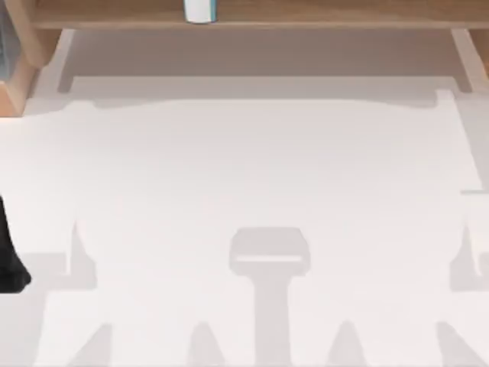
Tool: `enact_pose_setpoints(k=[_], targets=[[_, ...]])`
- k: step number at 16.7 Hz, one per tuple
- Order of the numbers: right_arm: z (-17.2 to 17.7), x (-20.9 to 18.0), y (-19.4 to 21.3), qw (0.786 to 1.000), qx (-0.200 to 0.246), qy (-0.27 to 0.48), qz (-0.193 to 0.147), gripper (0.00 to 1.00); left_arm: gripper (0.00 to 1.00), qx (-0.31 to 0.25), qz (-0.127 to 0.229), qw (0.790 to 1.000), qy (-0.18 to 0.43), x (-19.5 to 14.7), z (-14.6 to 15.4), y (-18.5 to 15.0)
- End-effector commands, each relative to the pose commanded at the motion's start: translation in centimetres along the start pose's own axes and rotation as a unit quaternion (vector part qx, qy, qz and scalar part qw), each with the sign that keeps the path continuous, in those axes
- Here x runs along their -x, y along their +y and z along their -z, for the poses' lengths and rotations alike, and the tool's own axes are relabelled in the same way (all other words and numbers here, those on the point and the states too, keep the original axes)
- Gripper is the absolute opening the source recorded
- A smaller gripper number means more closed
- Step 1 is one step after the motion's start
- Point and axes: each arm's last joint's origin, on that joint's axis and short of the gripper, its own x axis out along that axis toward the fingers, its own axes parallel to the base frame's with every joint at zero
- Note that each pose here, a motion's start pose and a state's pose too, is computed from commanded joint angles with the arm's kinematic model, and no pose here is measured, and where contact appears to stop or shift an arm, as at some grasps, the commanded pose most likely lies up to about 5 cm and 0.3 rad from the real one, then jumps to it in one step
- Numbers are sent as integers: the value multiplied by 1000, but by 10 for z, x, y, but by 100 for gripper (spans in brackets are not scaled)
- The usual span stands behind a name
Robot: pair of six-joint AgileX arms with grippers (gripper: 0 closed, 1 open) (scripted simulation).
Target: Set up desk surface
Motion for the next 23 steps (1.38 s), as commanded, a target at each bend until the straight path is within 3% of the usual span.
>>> enact_pose_setpoints(k=[6,13,18,23], targets=[[-19,-1,-3,999,-2,30,16,100,100,0,0,1000,0,0,0,0],[-121,-36,-24,980,-20,174,91,100,100,0,0,1000,0,0,0,0],[-181,-112,-61,938,-49,311,144,100,100,0,0,1000,0,0,0,0],[-182,-210,-116,876,-82,443,173,100,100,0,0,1000,0,0,0,0]])
